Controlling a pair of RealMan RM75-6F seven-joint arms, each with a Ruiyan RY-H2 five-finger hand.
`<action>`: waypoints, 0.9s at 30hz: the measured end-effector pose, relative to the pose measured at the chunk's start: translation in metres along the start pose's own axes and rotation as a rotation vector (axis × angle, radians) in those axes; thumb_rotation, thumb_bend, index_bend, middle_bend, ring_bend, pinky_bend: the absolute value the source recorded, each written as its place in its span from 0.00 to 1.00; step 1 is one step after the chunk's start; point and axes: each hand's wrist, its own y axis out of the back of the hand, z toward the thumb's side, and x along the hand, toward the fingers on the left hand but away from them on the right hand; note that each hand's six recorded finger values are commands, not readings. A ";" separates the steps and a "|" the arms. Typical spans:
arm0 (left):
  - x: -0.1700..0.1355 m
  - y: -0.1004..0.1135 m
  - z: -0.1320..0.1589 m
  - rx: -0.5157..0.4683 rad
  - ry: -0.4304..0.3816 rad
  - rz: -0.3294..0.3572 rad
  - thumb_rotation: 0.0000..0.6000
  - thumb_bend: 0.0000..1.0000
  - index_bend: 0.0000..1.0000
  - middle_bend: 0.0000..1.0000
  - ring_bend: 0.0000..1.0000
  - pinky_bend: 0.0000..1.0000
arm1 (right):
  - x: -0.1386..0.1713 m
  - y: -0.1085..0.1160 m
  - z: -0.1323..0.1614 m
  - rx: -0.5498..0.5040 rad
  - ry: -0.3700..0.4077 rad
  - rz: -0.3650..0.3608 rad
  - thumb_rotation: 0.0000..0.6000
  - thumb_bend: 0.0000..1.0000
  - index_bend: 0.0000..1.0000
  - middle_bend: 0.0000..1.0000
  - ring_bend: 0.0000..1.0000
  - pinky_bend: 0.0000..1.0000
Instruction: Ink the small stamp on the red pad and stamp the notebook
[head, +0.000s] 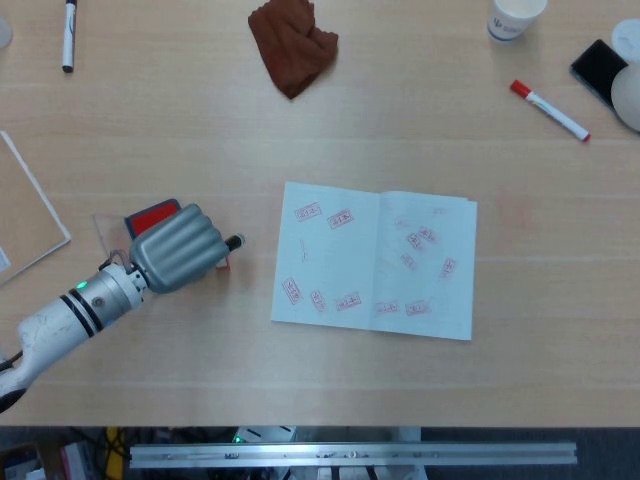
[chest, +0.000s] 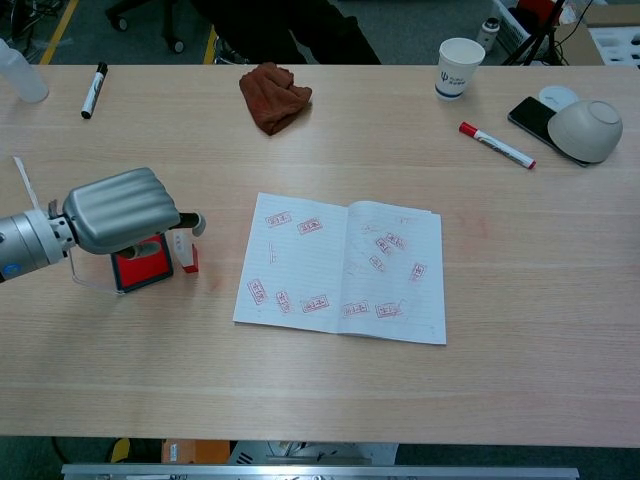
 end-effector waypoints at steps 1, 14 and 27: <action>0.000 -0.001 0.000 -0.004 0.001 -0.003 1.00 0.26 0.36 0.98 1.00 1.00 | 0.000 0.000 0.000 0.000 -0.001 0.000 1.00 0.29 0.35 0.33 0.23 0.35; 0.006 -0.002 0.003 -0.077 0.028 0.001 1.00 0.26 0.35 0.98 1.00 1.00 | 0.000 -0.001 -0.003 -0.001 -0.007 0.005 1.00 0.29 0.35 0.33 0.23 0.35; 0.010 -0.005 0.006 -0.121 0.044 -0.003 1.00 0.26 0.34 0.98 1.00 1.00 | 0.001 0.000 -0.005 -0.002 -0.012 0.004 1.00 0.29 0.35 0.33 0.23 0.35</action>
